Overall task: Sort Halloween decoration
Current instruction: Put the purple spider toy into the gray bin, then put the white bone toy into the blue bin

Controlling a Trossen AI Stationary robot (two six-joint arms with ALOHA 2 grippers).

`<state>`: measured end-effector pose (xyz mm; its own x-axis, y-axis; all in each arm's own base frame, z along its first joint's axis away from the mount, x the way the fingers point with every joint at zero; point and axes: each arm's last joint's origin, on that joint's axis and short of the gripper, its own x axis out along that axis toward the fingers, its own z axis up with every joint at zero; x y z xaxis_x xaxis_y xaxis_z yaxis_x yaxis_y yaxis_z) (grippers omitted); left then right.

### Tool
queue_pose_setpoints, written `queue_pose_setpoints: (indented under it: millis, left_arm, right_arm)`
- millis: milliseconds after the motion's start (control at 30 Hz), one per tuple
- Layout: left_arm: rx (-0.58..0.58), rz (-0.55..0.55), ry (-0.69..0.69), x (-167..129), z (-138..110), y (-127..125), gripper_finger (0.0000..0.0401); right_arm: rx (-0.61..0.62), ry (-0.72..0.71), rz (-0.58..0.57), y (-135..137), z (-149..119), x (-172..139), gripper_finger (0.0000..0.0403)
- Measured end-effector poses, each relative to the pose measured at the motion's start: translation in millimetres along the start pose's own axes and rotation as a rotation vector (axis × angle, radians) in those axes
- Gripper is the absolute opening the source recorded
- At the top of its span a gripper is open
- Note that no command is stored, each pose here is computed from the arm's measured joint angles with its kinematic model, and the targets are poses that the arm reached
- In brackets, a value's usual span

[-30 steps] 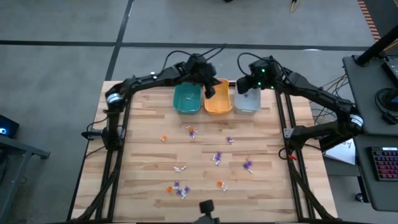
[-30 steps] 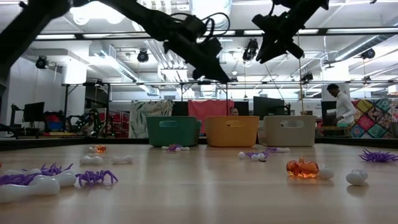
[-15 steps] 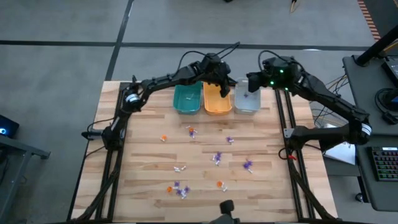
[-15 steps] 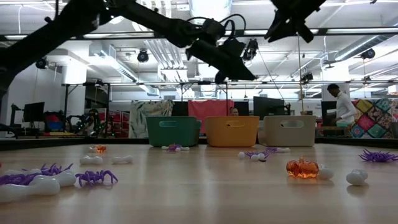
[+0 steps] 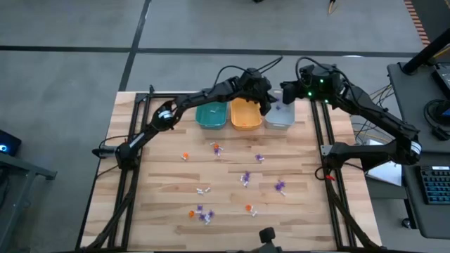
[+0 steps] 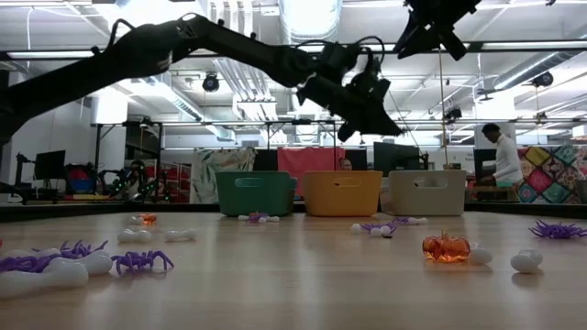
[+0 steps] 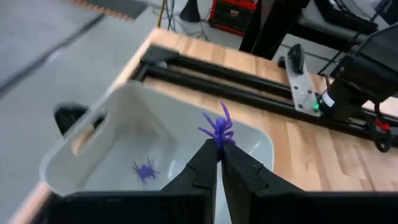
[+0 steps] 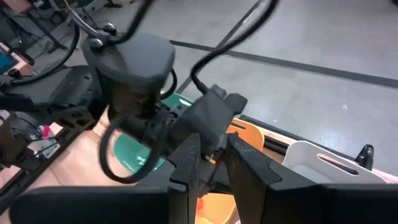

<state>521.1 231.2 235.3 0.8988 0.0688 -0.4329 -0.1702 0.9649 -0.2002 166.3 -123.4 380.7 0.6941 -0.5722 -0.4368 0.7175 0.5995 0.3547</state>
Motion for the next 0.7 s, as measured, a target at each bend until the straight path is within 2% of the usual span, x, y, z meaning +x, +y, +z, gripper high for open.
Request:
queue_pose_setpoints:
  millis: [167,400,567,700]
  left_arm:
    - [-0.023,-0.005,0.049,3,-8,1,0.004]
    - [-0.028,0.009,0.061,-3,-5,5,0.0107]
    - [-0.024,0.033,0.063,-32,15,15,0.0119]
    - [0.041,0.072,0.037,-77,44,24,0.0109]
  right_arm:
    - [0.001,0.017,-0.006,0,-2,5,0.0068]
    - [0.0,0.037,-0.015,-1,-4,11,0.0068]
    - [0.003,0.059,-0.026,-2,-6,18,0.0068]
    - [0.003,0.083,-0.037,-2,-8,27,0.0068]
